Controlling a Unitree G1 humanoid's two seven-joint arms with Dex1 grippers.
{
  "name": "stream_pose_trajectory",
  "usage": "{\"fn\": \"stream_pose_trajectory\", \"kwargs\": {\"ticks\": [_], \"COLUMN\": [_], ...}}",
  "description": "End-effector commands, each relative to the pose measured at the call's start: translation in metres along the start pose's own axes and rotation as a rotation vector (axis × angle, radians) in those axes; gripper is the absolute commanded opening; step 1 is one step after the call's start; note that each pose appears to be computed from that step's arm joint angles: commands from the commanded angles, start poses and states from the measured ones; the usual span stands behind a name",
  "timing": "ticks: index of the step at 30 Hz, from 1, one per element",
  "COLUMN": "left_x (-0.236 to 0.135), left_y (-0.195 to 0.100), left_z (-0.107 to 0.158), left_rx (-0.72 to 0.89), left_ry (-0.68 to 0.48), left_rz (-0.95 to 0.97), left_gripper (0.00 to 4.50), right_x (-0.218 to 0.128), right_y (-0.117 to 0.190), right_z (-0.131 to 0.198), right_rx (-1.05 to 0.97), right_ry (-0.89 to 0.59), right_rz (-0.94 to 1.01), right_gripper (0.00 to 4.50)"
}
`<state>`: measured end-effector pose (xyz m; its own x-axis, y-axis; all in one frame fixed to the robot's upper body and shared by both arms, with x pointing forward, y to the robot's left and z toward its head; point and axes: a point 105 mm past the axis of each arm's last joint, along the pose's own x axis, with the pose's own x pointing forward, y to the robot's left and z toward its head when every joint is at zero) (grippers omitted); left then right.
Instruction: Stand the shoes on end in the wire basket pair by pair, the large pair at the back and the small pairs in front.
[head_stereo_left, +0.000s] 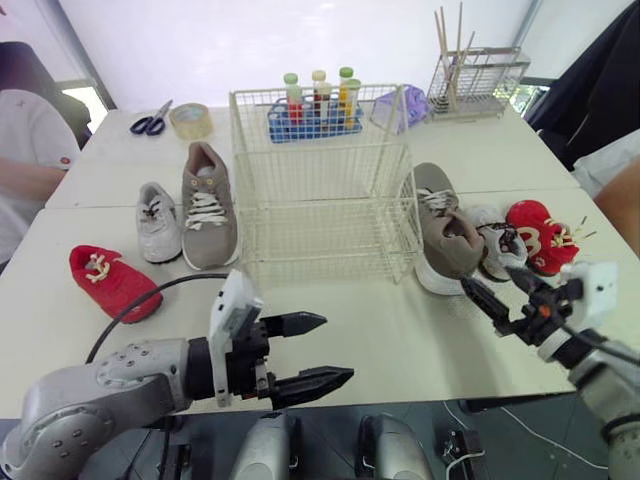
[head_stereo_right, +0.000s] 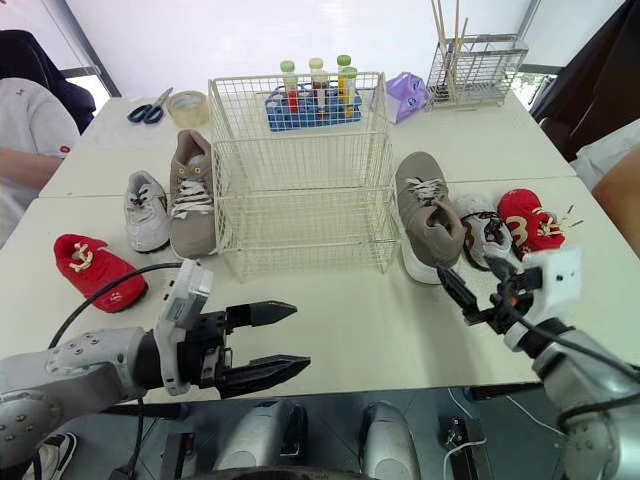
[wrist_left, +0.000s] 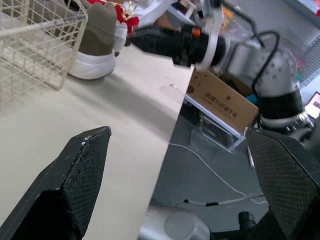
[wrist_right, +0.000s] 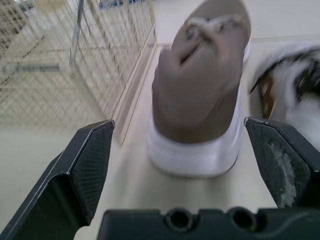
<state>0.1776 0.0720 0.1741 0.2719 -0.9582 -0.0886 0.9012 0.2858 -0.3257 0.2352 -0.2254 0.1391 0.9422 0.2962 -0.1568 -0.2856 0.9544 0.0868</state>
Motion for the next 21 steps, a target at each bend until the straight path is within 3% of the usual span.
{"fn": "stream_pose_trajectory", "kwargs": {"ticks": [1, 10, 18, 21], "left_x": [0.000, -0.003, -0.004, -0.006], "left_y": [-0.002, 0.003, 0.008, 0.010], "left_z": [0.002, -0.003, -0.007, -0.009], "left_rx": [0.024, 0.036, 0.046, 0.051], "left_ry": [-0.013, 0.005, 0.000, 0.007], "left_rz": [-0.001, 0.047, 0.080, 0.093], "left_gripper": [4.50, 4.50, 4.50, 4.50], "right_x": [0.003, 0.039, 0.074, 0.084], "right_y": [0.003, -0.003, -0.019, -0.023], "right_z": [0.008, 0.011, -0.004, -0.014], "right_rx": [-0.041, -0.006, -0.006, -0.015], "right_ry": [-0.057, -0.128, -0.114, -0.081], "right_rz": [-0.003, -0.010, -0.128, -0.167], "right_gripper": [4.48, 4.48, 4.48, 3.63]}}
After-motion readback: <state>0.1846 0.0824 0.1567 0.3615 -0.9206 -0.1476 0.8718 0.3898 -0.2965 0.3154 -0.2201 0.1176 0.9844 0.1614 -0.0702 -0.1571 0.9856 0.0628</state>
